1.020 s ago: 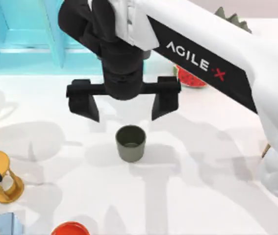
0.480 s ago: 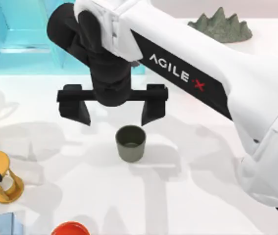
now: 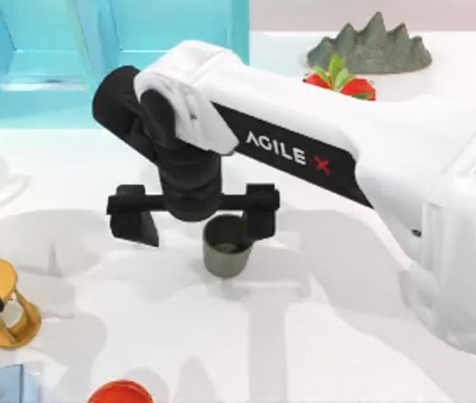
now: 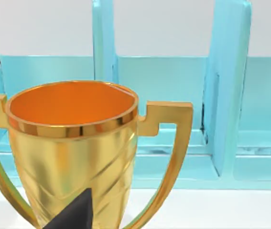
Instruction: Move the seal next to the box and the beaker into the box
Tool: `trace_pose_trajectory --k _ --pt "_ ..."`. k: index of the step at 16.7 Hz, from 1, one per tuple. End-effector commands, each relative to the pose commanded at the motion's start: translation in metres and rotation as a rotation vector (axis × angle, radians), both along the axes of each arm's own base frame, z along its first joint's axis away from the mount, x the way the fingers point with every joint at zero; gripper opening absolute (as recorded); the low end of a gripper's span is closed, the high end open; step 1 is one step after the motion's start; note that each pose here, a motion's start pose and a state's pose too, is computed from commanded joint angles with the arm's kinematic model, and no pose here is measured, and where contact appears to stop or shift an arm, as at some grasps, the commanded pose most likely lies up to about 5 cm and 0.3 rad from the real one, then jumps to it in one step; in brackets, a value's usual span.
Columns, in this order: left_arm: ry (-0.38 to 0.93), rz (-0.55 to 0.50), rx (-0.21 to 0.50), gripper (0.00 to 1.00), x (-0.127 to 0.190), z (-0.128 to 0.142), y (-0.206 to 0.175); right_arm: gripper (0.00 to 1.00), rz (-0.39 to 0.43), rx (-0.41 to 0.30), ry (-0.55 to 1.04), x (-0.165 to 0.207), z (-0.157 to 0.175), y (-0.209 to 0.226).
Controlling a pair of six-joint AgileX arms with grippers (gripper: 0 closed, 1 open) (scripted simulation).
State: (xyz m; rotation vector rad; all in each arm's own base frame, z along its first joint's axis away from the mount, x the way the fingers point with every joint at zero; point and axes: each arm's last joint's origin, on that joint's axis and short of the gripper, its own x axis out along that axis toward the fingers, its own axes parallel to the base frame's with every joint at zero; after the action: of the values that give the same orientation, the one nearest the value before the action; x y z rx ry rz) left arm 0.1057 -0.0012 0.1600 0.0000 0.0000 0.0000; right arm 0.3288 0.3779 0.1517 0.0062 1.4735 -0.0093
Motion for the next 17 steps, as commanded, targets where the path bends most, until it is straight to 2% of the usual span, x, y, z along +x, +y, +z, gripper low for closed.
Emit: trace_pose_trajectory --k 3,7,17 --pt "0.0 0.0 0.0 1.0 0.0 0.0 0.0 1.0 0.0 0.003 -0.002 -0.0001 -0.0129 -0.001" --pt "0.0 0.0 0.0 1.0 0.0 0.0 0.0 1.0 0.0 0.003 -0.002 -0.0001 -0.0131 -0.0011" --pt "0.0 0.0 0.0 1.0 0.0 0.0 0.0 0.25 0.0 0.003 -0.002 -0.0001 -0.0131 -0.0011"
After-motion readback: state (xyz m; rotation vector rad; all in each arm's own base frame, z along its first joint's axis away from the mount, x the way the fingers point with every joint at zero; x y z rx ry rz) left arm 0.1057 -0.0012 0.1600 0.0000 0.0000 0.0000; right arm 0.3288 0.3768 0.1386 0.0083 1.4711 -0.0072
